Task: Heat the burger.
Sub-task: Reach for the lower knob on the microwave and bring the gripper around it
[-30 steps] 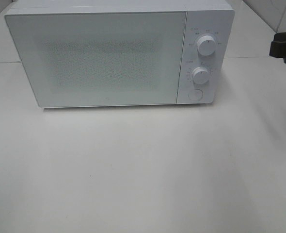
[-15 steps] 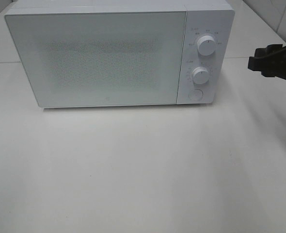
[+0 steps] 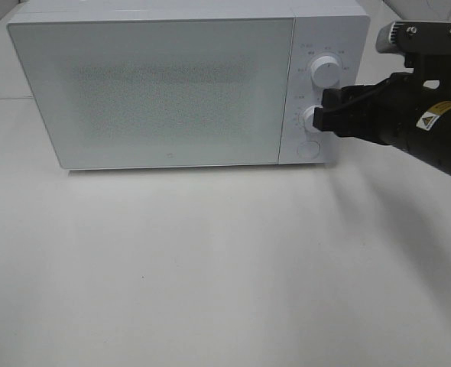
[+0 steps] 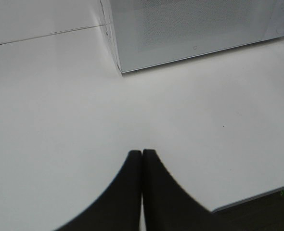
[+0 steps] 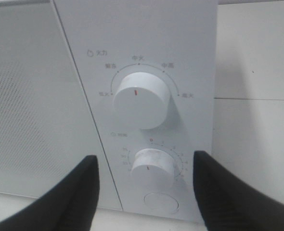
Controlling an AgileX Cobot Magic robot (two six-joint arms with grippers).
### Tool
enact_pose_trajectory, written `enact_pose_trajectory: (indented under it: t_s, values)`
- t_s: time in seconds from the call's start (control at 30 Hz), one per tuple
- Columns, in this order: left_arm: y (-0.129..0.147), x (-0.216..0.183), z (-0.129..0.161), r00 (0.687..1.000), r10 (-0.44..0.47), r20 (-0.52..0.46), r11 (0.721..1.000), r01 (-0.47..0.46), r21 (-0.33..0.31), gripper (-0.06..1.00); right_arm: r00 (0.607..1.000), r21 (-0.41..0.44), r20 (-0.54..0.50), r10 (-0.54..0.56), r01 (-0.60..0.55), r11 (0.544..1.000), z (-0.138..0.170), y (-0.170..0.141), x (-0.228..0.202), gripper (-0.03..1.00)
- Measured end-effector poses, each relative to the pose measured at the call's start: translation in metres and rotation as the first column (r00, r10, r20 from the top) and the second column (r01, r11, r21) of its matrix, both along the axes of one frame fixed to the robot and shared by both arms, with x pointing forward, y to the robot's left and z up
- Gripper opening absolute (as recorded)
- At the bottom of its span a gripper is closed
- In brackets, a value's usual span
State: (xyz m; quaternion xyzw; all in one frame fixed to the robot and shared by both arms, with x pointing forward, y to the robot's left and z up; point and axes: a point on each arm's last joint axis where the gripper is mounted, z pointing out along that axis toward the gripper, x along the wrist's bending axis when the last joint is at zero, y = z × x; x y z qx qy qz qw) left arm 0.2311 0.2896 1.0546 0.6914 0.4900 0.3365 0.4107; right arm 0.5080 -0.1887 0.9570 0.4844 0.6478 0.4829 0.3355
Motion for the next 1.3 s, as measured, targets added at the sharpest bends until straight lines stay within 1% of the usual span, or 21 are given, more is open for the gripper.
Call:
enact_pose_trajectory:
  t_s: [0.03, 0.1, 0.2, 0.23, 0.3, 0.33, 0.47, 0.53, 0.63, 0.9, 0.97, 1.1, 1.3]
  values:
    - [0.0, 0.0, 0.0, 1.0, 0.0, 0.0, 1.0, 0.0, 0.0, 0.0, 1.0, 0.0, 0.0, 0.0, 0.0, 1.0, 0.0, 0.0, 0.0, 0.57]
    - [0.0, 0.0, 0.0, 1.0, 0.0, 0.0, 1.0, 0.0, 0.0, 0.0, 1.0, -0.03, 0.019, 0.022, -0.021, 0.999, -0.007, 0.016, -0.004, 0.57]
    - [0.0, 0.0, 0.0, 1.0, 0.0, 0.0, 1.0, 0.0, 0.0, 0.0, 0.999, -0.032, 0.023, 0.023, -0.023, 0.999, -0.008, 0.02, -0.005, 0.57]
    - [0.0, 0.0, 0.0, 1.0, 0.0, 0.0, 1.0, 0.0, 0.0, 0.0, 0.999, -0.04, 0.027, 0.024, -0.023, 0.999, -0.012, 0.027, -0.007, 0.57]
    - [0.0, 0.0, 0.0, 1.0, 0.0, 0.0, 1.0, 0.0, 0.0, 0.0, 0.999, -0.044, 0.027, 0.023, -0.022, 0.999, -0.014, 0.029, -0.007, 0.57]
    - [0.0, 0.0, 0.0, 1.0, 0.0, 0.0, 1.0, 0.0, 0.0, 0.0, 0.999, -0.058, 0.025, 0.024, -0.023, 0.998, -0.019, 0.032, -0.008, 0.57]
    - [0.0, 0.0, 0.0, 1.0, 0.0, 0.0, 1.0, 0.0, 0.0, 0.0, 1.0, -0.068, 0.018, 0.016, -0.014, 0.998, -0.029, 0.034, -0.005, 0.57]
    - [0.0, 0.0, 0.0, 1.0, 0.0, 0.0, 1.0, 0.0, 0.0, 0.0, 0.999, -0.066, 0.047, -0.019, 0.022, 0.998, -0.036, 0.032, -0.001, 0.57]
    - [0.0, 0.0, 0.0, 1.0, 0.0, 0.0, 1.0, 0.0, 0.0, 0.0, 0.997, -0.07, 0.067, -0.027, 0.032, 0.997, -0.041, 0.032, 0.001, 0.57]
    - [0.0, 0.0, 0.0, 1.0, 0.0, 0.0, 1.0, 0.0, 0.0, 0.0, 0.996, -0.072, 0.087, -0.033, 0.039, 0.997, -0.046, 0.037, 0.009, 0.58]
    - [0.0, 0.0, 0.0, 1.0, 0.0, 0.0, 1.0, 0.0, 0.0, 0.0, 0.995, -0.084, 0.098, -0.033, 0.041, 0.996, -0.051, 0.039, 0.014, 0.61]
    - [0.0, 0.0, 0.0, 1.0, 0.0, 0.0, 1.0, 0.0, 0.0, 0.0, 0.994, -0.096, 0.104, -0.033, 0.043, 0.994, -0.057, 0.039, 0.015, 0.61]
    - [0.0, 0.0, 0.0, 1.0, 0.001, 0.0, 1.0, -0.001, 0.001, 0.0, 0.989, -0.095, 0.13, -0.075, 0.087, 0.992, -0.062, 0.036, 0.017, 0.62]
